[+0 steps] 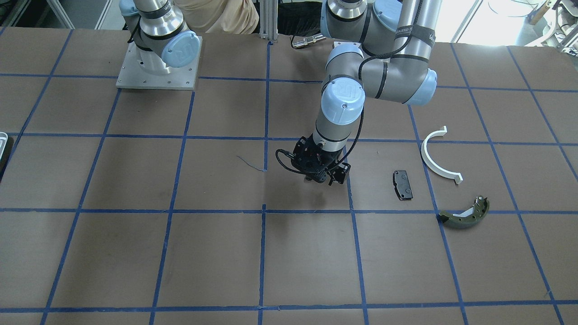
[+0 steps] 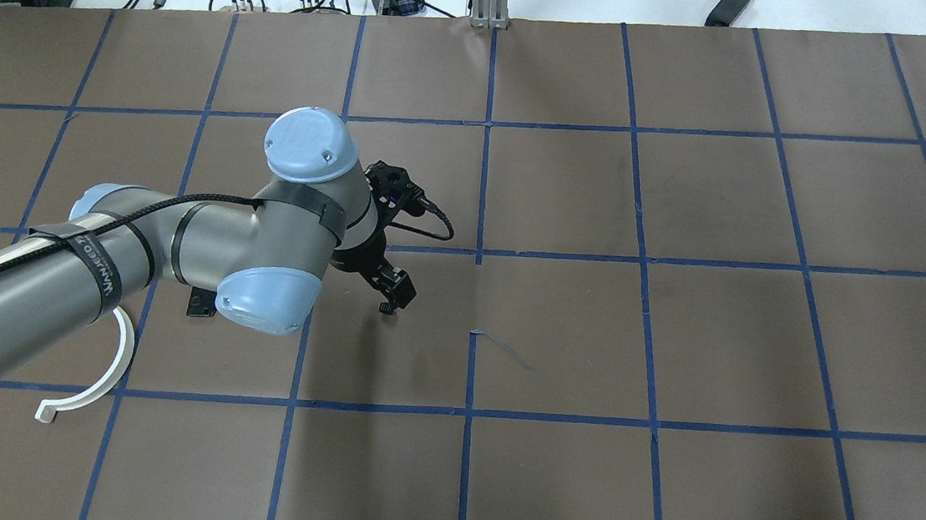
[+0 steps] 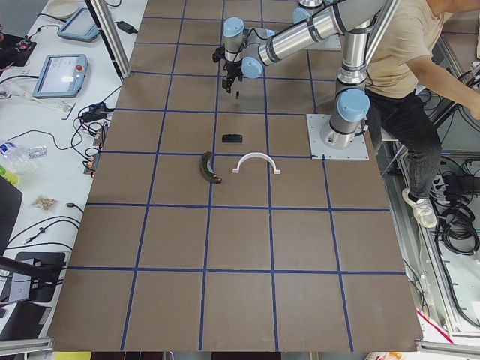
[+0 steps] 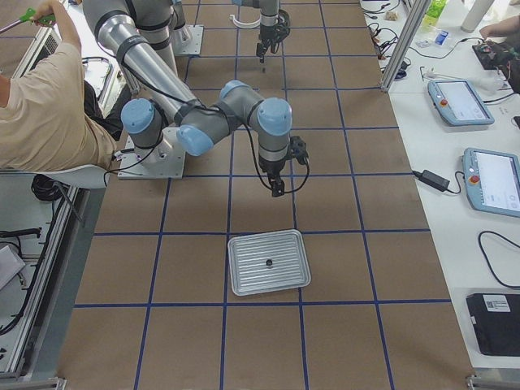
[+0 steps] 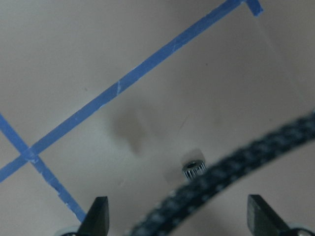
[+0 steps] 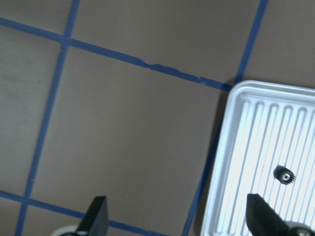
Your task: Place bearing gear from tray to pile
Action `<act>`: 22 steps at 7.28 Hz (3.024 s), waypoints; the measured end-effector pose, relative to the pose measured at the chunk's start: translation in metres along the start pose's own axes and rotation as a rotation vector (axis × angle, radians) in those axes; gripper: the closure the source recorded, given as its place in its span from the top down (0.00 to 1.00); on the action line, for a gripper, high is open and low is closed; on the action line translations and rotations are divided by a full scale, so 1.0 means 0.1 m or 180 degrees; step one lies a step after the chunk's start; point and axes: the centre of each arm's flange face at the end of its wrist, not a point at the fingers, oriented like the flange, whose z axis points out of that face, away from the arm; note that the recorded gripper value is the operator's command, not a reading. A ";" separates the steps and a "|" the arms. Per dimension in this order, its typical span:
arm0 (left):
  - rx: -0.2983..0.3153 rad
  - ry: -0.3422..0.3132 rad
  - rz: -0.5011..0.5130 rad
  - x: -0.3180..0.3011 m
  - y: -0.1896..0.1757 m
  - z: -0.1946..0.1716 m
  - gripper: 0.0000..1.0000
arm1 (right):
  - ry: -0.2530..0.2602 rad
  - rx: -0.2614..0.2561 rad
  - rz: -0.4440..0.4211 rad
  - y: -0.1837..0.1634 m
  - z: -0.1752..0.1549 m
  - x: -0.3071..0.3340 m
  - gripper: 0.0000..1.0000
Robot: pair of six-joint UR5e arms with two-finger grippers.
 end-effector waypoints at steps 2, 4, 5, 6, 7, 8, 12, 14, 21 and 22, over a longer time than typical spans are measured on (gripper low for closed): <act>-0.0100 0.0018 0.0038 0.04 -0.02 0.19 1.00 | 0.0106 0.0043 0.0261 0.29 0.58 0.68 1.00; -0.0157 0.0027 0.0068 0.14 0.00 0.31 0.94 | 0.0181 0.0069 0.0326 0.38 1.01 1.09 0.86; -0.0156 0.0024 0.0050 0.17 0.02 0.37 0.75 | 0.0168 0.0068 0.0332 0.38 1.13 1.18 0.81; -0.0145 0.0017 0.0042 0.19 0.03 0.40 0.33 | 0.0140 0.0062 0.0334 0.39 1.21 1.21 0.77; -0.0139 -0.0019 0.0048 0.19 0.04 0.40 0.02 | 0.0107 0.0046 0.0324 0.40 1.27 1.21 0.70; -0.0147 -0.0083 0.0056 0.17 0.04 0.40 0.00 | 0.0082 0.0023 0.0280 0.40 1.33 1.22 0.70; -0.0091 -0.0184 0.0073 0.12 -0.01 0.31 0.00 | 0.0047 -0.0008 0.0141 0.40 1.46 1.24 0.56; -0.0039 -0.0275 0.0244 -0.07 0.00 0.08 0.00 | 0.0066 -0.0094 0.0072 0.43 1.50 1.26 0.55; -0.0561 -0.0186 -0.1115 -2.10 1.44 -0.14 0.00 | 0.0158 -0.0112 0.0013 0.42 1.50 1.32 0.51; -0.0541 -0.0100 -0.1382 -2.23 1.56 -0.06 0.00 | 0.0170 -0.0109 0.0012 0.42 1.50 1.32 0.51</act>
